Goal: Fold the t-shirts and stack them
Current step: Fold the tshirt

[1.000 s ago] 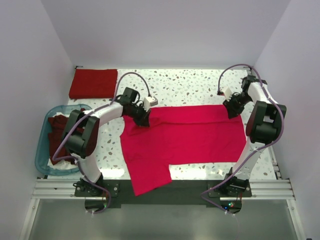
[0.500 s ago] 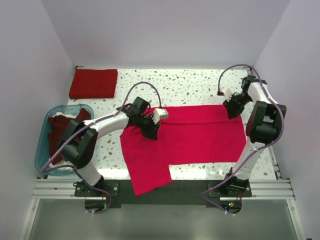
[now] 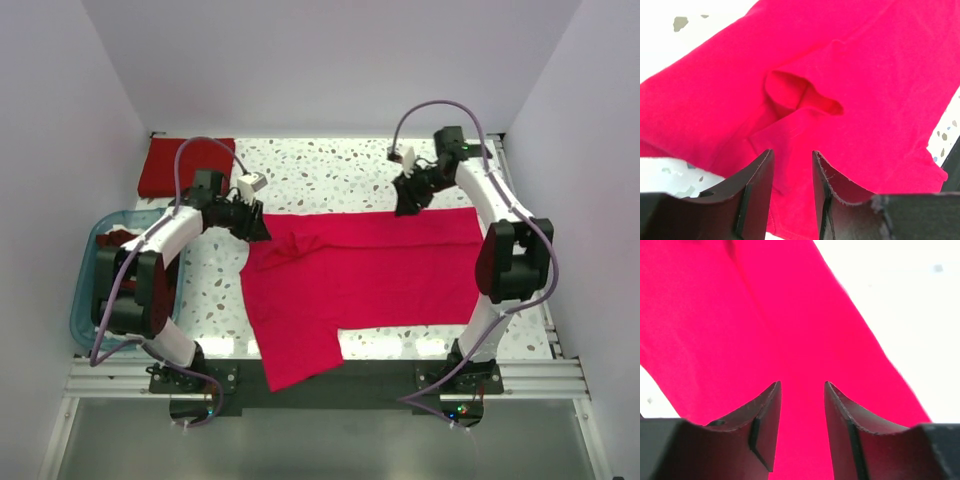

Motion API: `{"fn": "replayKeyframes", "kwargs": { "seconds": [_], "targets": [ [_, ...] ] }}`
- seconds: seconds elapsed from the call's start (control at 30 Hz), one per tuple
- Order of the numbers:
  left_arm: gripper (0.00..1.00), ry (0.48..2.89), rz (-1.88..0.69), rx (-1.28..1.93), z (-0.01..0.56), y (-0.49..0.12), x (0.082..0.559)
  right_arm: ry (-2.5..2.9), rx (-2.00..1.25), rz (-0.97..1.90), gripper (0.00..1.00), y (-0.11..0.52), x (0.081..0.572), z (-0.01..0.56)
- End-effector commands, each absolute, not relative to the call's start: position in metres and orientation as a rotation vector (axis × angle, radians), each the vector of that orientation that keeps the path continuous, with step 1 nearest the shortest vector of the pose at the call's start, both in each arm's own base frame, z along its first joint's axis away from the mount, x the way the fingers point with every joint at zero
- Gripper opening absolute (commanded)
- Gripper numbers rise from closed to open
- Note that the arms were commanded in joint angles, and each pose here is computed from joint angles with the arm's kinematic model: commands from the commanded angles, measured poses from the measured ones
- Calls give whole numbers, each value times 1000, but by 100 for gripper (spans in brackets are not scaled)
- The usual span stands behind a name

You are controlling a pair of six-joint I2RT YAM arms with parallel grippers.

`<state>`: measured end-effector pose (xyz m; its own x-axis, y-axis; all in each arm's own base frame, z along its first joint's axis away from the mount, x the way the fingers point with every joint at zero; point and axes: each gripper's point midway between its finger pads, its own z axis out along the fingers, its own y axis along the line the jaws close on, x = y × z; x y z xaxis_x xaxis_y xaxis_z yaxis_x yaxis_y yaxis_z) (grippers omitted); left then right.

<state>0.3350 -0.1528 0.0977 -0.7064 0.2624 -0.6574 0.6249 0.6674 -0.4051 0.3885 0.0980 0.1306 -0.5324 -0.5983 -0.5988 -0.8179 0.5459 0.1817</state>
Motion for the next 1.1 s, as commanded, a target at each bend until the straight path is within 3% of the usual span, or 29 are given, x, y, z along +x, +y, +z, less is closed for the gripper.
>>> {"fn": "replayKeyframes", "kwargs": {
  "seconds": [0.0, 0.37, 0.67, 1.07],
  "targets": [
    [41, 2368, -880, 620, 81, -145, 335, 2163, -1041, 803, 45, 181, 407, 155],
    [41, 2413, -962, 530, 57, -150, 354, 2037, -1138, 960, 44, 332, 420, 130],
    [41, 2448, -992, 492, 39, -152, 352, 1946, -1368, 950, 50, 374, 390, 112],
    [39, 2436, -1005, 501, 39, -155, 361, 1940, -1567, 849, 49, 373, 375, 74]
  ]
}}
